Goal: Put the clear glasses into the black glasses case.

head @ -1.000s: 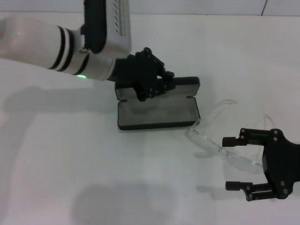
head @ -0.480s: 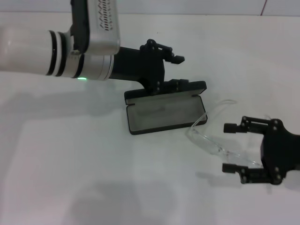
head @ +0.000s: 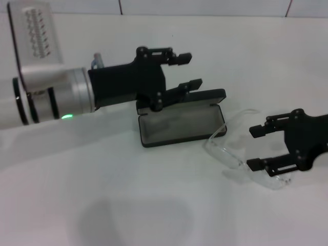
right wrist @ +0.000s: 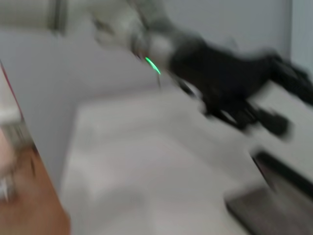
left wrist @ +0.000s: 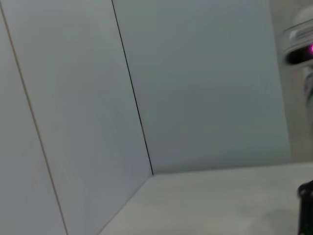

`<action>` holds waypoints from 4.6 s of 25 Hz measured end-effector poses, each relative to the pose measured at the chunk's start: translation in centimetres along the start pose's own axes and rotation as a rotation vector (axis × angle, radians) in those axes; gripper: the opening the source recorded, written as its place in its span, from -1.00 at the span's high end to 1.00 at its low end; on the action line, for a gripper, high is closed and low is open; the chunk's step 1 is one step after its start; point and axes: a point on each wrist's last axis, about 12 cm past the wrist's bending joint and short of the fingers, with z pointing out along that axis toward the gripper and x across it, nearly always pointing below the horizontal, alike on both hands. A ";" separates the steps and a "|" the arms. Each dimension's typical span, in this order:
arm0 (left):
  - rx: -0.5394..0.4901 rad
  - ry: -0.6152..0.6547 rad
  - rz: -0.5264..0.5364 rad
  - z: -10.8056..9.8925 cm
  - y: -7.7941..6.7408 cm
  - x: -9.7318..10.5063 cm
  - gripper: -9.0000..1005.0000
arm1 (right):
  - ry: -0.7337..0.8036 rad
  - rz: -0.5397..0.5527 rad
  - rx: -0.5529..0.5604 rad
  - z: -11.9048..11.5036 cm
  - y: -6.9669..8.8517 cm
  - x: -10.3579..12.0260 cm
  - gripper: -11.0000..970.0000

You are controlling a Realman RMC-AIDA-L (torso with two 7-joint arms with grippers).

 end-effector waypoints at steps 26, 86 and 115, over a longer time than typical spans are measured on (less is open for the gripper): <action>-0.035 -0.035 -0.034 -1.3 -0.1 0.8 -0.01 | 0.544 -0.090 0.036 9.1 -0.7 -4.5 0.19; 0.381 -0.179 -0.285 1.5 -1.3 -2.0 0.00 | -0.478 -0.656 -0.024 -0.3 2.9 2.6 0.70; 0.189 -0.286 -0.141 2.5 -0.8 -1.2 0.00 | -0.598 -0.278 -0.289 4.9 1.0 0.8 0.65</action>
